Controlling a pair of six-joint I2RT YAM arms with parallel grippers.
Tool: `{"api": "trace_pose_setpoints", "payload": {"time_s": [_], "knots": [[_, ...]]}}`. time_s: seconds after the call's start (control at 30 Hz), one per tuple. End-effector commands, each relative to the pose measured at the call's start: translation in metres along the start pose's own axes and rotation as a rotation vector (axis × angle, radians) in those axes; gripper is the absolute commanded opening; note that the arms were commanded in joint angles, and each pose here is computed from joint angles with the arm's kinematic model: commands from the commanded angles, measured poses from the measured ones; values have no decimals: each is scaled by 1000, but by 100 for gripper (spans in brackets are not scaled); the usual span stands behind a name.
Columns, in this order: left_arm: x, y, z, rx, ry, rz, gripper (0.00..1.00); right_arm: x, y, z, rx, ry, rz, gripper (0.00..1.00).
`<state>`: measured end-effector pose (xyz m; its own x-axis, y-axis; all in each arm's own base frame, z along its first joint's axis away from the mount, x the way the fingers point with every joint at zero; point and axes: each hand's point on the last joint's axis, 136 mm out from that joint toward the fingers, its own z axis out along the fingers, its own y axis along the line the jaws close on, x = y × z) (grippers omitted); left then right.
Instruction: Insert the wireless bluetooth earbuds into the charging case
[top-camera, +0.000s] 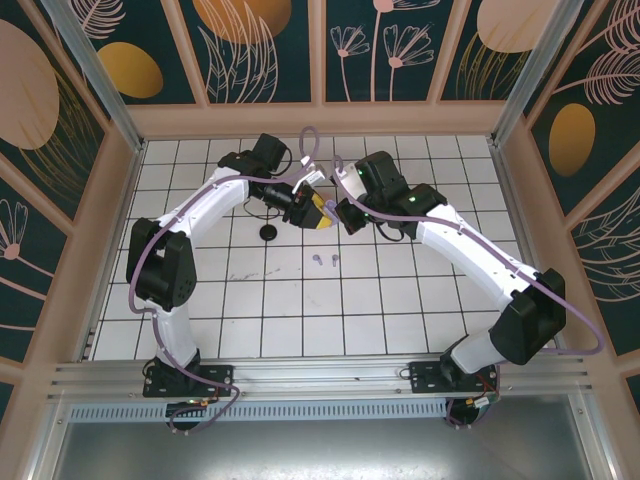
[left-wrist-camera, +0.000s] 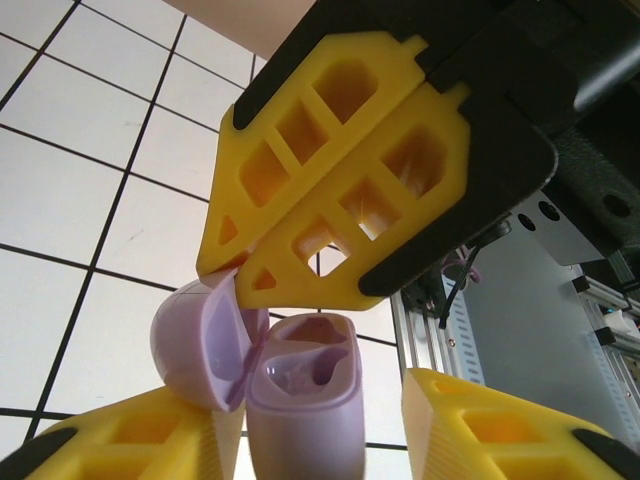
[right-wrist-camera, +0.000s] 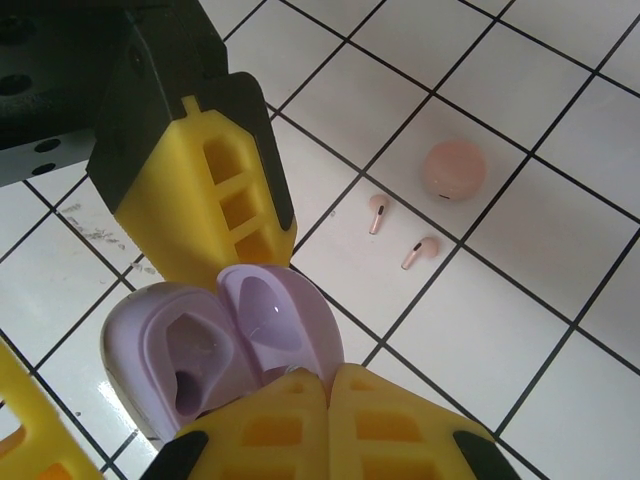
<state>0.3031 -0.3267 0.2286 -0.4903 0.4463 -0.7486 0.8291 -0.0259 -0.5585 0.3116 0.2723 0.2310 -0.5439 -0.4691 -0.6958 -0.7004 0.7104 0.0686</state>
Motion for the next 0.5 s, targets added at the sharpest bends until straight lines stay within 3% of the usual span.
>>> {"api": "trace_pose_setpoints", "payload": {"time_s": [0.0,0.13,0.47], "knots": [[-13,-7,0,43,-39,53,43,-16,12,-2,-38,-37,-14,0],[-18,-7,-2,34,-57,65,41,-13,13,-2,-40,-30,-14,0],[-25,-10,-3,39,-94,79,13,-17,12,-4,-26,-42,-15,0]]}}
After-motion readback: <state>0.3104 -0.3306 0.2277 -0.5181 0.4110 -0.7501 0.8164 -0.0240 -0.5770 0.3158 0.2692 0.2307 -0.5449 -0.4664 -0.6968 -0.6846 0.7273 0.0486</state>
